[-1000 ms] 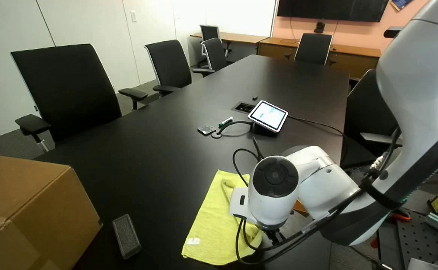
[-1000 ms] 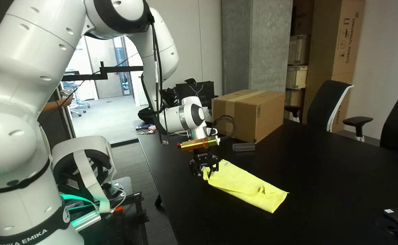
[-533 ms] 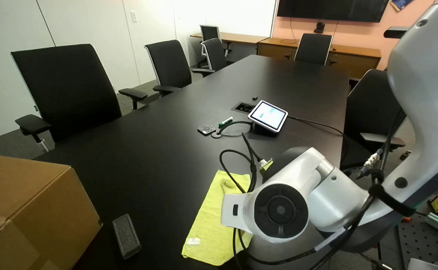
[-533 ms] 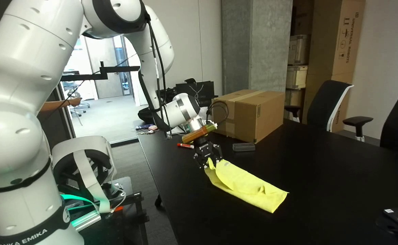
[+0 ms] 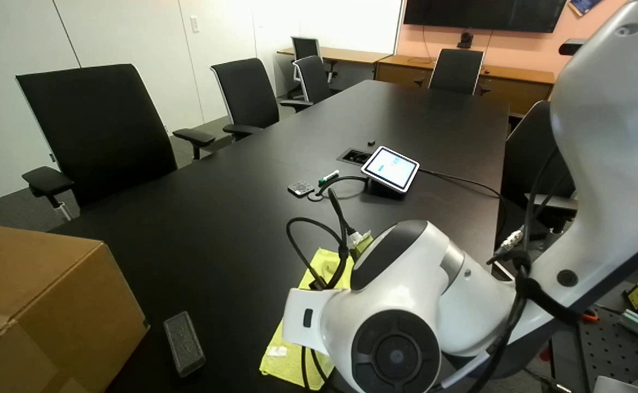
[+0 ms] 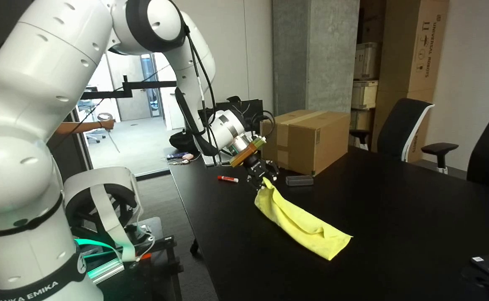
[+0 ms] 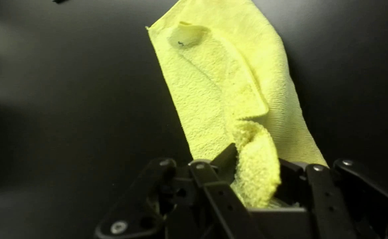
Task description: Fold the towel on the table
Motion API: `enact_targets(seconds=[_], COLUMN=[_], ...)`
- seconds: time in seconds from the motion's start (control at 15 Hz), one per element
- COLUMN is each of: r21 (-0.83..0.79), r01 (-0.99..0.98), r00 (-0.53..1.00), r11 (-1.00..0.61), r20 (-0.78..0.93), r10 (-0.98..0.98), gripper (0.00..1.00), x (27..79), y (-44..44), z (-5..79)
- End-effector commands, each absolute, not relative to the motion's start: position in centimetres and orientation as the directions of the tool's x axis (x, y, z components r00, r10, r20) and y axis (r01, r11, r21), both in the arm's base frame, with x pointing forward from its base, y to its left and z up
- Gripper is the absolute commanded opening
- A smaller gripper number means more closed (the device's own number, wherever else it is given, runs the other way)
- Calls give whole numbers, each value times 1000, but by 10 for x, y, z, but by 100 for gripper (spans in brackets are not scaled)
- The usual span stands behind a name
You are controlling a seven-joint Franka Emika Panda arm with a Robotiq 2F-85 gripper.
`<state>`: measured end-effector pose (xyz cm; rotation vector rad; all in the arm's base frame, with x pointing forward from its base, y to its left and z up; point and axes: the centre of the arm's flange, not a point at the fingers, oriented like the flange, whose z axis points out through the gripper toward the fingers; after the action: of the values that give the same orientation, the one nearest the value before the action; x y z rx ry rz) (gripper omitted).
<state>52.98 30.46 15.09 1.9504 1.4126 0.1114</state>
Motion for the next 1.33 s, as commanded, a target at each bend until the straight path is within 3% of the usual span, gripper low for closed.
enact_targets(seconds=[0.0,0.87,0.93,1.0,1.13,1.27], r21=[658,723,713,708,684,652], r01=[741,660,665,667,676,686], r00=[413,479,484,487,493,507], r11=[-132,-206,-224,-234,-273,-323], r20=[-293,-192,-183,-176,-145,-110], r10=[862,857,856,856,858,855], gripper=[2,3,12,34,37,51], x=[565,625,626,627,625,623], y=[331,355,357,359,364,371], z=[142,94,93,94,101,112])
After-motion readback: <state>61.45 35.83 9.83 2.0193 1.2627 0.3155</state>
